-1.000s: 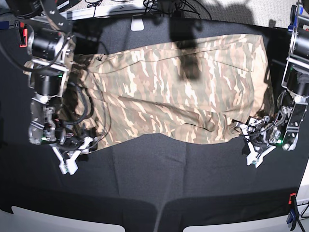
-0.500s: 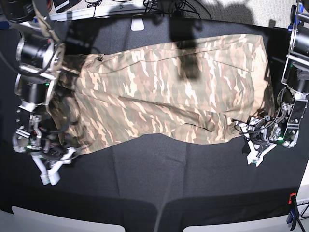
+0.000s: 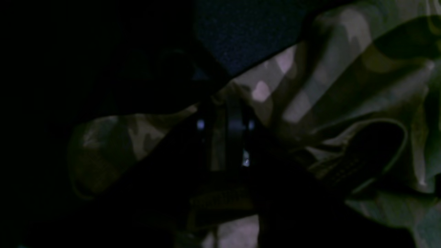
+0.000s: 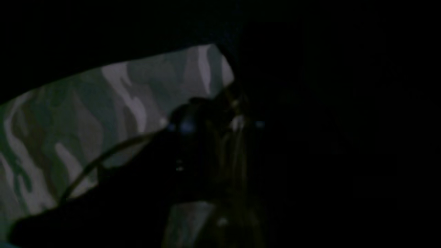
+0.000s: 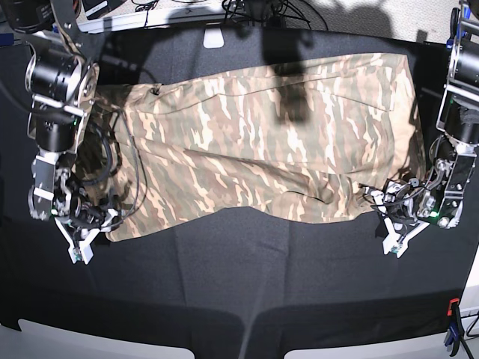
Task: Layout the t-shirt on the table in an organized manner, then fold the t-shirt properly
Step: 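Lower both grippers to the shirt's hem corners and grasp them, then lift the hem corners with both grippers and pull them toward the collar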
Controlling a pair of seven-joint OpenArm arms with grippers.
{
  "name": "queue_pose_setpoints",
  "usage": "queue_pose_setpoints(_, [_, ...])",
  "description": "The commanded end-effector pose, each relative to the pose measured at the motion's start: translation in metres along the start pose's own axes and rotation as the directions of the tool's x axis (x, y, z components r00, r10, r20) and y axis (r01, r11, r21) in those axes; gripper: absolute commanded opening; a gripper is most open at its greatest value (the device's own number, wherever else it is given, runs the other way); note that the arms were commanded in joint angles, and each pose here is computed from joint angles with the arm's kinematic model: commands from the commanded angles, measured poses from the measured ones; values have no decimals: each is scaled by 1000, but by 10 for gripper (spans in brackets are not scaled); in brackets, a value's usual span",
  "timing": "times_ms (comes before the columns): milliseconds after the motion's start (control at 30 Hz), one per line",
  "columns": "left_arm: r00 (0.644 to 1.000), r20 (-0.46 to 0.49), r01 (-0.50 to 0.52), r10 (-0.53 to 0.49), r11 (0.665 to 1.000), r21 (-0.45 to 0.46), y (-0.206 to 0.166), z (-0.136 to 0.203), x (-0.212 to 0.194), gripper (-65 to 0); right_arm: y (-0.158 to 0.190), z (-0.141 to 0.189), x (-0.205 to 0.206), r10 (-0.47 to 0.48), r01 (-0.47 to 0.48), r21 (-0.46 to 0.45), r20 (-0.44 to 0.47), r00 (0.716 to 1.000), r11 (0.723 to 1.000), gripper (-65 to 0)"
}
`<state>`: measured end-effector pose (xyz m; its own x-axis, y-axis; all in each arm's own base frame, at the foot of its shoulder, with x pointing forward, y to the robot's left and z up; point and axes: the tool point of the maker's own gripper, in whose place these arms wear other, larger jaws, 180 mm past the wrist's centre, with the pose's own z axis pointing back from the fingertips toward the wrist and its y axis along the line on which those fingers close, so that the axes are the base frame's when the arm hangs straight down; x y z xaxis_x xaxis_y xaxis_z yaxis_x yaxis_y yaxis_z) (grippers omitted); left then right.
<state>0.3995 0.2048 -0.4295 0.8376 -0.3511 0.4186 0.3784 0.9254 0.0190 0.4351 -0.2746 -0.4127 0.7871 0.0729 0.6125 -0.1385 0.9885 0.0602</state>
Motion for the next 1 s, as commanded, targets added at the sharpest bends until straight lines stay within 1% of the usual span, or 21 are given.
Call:
queue_pose_setpoints(0, [1000,2,8,-8,1000,3,3,4,4,-636,-7,8,25,-6,6,-9,55,998,1000,-573])
queue_pose_setpoints(33, [1000,2,9,-9,1000,4,3,4,5,-650,-6,9,29,-13,13,-3,60,998,1000,-630])
queue_pose_setpoints(67, [1000,3,9,-9,1000,4,4,4,6,-650,-5,10,34,-21,20,5,66,998,1000,-650])
queue_pose_setpoints(167, [999,35,26,-27,999,25,7,4,12,-650,-1,16,55,-27,24,28,92,995,999,-650])
queue_pose_setpoints(333, [990,104,86,-97,991,103,22,10,32,-650,-3,31,106,-12,8,24,180,984,1000,-650])
queue_pose_setpoints(433, [981,157,90,-110,988,127,29,22,58,-650,-3,44,139,-3,-2,21,234,972,1000,-650])
queue_pose_setpoints(500, [971,213,74,-107,985,157,38,34,83,-650,-3,53,157,3,-7,18,258,966,1000,-650])
queue_pose_setpoints(600, [956,279,37,-92,980,195,52,57,119,-650,-3,66,179,11,-16,14,264,964,1000,-650])
queue_pose_setpoints(667, [960,265,34,-88,979,201,56,66,128,-650,-2,70,183,8,-15,25,246,969,1000,-650])
queue_pose_setpoints(733, [968,244,19,-63,984,178,54,68,128,-650,-1,67,176,16,-24,34,223,975,999,-650])
queue_pose_setpoints(833, [968,252,-23,-1,996,92,39,61,122,-650,0,53,152,25,-31,29,198,980,999,-650])
queue_pose_setpoints(900, [971,240,-26,13,998,55,27,52,115,-650,-3,43,134,38,-41,12,203,978,999,-650])
queue_pose_setpoints(967, [976,215,-18,11,999,31,14,41,103,-650,-5,35,116,37,-39,7,210,977,999,-524])
